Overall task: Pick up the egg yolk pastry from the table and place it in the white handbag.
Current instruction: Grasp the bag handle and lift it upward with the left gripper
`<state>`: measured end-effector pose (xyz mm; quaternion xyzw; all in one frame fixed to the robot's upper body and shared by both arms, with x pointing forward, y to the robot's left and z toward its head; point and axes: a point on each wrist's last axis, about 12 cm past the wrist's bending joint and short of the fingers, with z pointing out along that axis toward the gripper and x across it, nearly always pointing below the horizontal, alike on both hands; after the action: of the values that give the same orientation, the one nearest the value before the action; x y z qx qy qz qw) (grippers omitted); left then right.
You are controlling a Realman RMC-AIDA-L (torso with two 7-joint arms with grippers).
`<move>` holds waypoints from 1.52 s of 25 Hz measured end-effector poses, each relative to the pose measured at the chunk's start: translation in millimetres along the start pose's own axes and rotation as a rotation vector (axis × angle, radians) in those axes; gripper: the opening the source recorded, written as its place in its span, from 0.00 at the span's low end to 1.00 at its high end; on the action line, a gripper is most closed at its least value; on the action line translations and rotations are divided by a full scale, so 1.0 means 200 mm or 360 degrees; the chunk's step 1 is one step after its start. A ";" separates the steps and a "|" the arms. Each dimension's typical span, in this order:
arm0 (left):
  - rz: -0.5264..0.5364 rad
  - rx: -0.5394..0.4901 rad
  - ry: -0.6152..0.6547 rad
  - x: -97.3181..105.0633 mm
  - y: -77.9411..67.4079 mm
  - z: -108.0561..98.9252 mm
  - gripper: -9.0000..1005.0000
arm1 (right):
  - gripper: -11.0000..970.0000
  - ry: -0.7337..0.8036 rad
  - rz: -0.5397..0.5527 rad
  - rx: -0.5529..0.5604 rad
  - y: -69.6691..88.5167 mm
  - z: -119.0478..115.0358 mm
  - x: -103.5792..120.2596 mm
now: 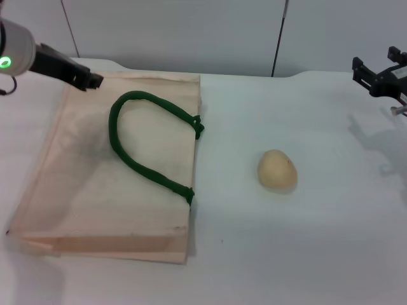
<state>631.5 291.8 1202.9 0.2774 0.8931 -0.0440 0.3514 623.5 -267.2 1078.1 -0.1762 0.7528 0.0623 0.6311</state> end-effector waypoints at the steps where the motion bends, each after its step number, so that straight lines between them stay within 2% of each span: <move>1: -0.0006 0.0002 0.0007 0.01 0.00 0.02 0.29 | 0.80 0.0000 -0.0001 -0.0002 0.00 0.00 0.00; 7: -0.0009 0.0014 0.0022 0.03 0.00 0.08 0.29 | 0.80 -0.0018 -0.0010 -0.0015 0.01 0.00 -0.02; 14: -0.0017 0.0031 0.0018 0.03 -0.01 0.11 0.30 | 0.80 -0.0020 -0.0020 -0.0033 0.03 0.00 -0.02; 17: -0.0012 0.0023 0.0011 0.02 -0.01 0.11 0.34 | 0.80 -0.0039 -0.0025 -0.0038 0.03 0.00 -0.03; 25: -0.0034 0.0033 0.0044 0.05 -0.02 0.21 0.41 | 0.80 -0.0094 -0.0041 -0.0030 0.04 -0.03 -0.08; 31: -0.0036 0.0022 0.0037 0.07 -0.02 0.25 0.41 | 0.80 -0.0070 -0.0081 -0.0022 0.06 -0.03 -0.10; 38: -0.0032 0.0023 0.0035 0.07 -0.03 0.27 0.42 | 0.80 -0.0137 -0.0091 -0.0001 0.05 -0.07 -0.14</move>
<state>652.8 277.9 1152.5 0.2716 0.8992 -0.0510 0.3392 612.0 -257.4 1106.9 -0.1951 0.7197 0.0521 0.6643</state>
